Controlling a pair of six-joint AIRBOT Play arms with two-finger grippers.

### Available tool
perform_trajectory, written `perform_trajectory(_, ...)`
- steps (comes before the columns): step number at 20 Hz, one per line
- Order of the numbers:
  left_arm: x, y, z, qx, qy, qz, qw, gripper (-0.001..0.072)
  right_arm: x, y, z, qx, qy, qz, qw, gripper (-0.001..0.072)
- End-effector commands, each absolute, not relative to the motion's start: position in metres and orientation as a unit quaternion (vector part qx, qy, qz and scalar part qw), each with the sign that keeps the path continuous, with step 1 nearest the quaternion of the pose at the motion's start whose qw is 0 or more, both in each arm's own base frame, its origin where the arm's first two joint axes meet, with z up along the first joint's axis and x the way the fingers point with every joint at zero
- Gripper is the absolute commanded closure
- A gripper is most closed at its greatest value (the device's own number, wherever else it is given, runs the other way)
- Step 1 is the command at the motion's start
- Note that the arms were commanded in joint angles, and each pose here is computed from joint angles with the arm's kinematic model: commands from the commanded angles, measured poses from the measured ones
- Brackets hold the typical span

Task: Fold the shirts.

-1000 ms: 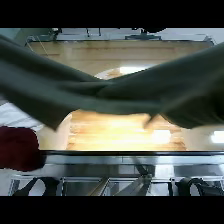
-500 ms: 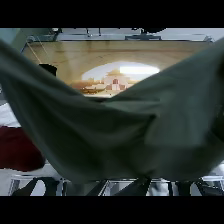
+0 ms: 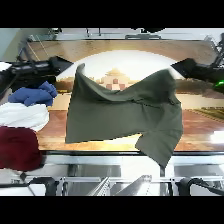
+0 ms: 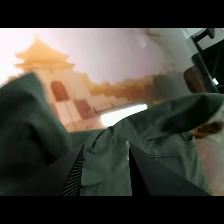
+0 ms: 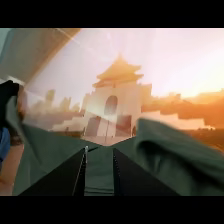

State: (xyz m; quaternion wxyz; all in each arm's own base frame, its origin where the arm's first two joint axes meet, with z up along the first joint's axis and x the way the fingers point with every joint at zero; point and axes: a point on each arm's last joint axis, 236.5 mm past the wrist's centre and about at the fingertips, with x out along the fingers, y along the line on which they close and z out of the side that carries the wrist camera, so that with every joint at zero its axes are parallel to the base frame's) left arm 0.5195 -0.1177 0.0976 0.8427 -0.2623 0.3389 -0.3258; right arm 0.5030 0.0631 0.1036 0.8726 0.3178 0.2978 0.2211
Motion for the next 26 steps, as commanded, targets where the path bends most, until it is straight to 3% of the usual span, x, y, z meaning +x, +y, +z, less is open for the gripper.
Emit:
perform_trajectory(1, 0.548, -0.086, 0.056, -0.278, 0.377, -0.323, 0.822, 0.0413, 0.525, 0.042, 0.067, 0.363, 0.290, 0.206, 0.861, 0.0507)
perform_trajectory(2, 0.544, -0.067, 0.058, -0.283, 0.394, -0.317, 0.815, 0.0413, 0.517, 0.037, 0.072, 0.361, 0.293, 0.220, 0.857, 0.0514)
perform_trajectory(4, 0.517, -0.026, 0.043, -0.278, 0.472, -0.276, 0.790, 0.0413, 0.492, 0.030, 0.082, 0.359, 0.314, 0.251, 0.842, 0.0669)
perform_trajectory(5, 0.495, -0.010, 0.031, -0.274, 0.521, -0.254, 0.767, 0.0413, 0.480, 0.023, 0.082, 0.360, 0.331, 0.248, 0.836, 0.0693)
perform_trajectory(7, 0.443, 0.007, 0.010, -0.281, 0.601, -0.225, 0.713, 0.0413, 0.453, 0.011, 0.070, 0.349, 0.388, 0.229, 0.822, 0.0697)
perform_trajectory(10, 0.376, -0.003, -0.015, -0.322, 0.642, -0.203, 0.665, 0.0413, 0.400, -0.001, 0.030, 0.297, 0.488, 0.171, 0.803, 0.0697)
perform_trajectory(13, 0.309, -0.028, -0.045, -0.359, 0.674, -0.178, 0.621, 0.0413, 0.364, -0.009, 0.008, 0.268, 0.513, 0.122, 0.806, 0.0697)
perform_trajectory(18, 0.244, -0.043, -0.091, -0.331, 0.715, -0.118, 0.604, 0.0413, 0.348, -0.002, 0.008, 0.266, 0.509, 0.119, 0.810, 0.0697)
perform_trajectory(26, 0.222, -0.048, -0.114, -0.257, 0.745, -0.110, 0.606, 0.0414, 0.348, -0.002, 0.008, 0.268, 0.508, 0.119, 0.810, 0.0696)
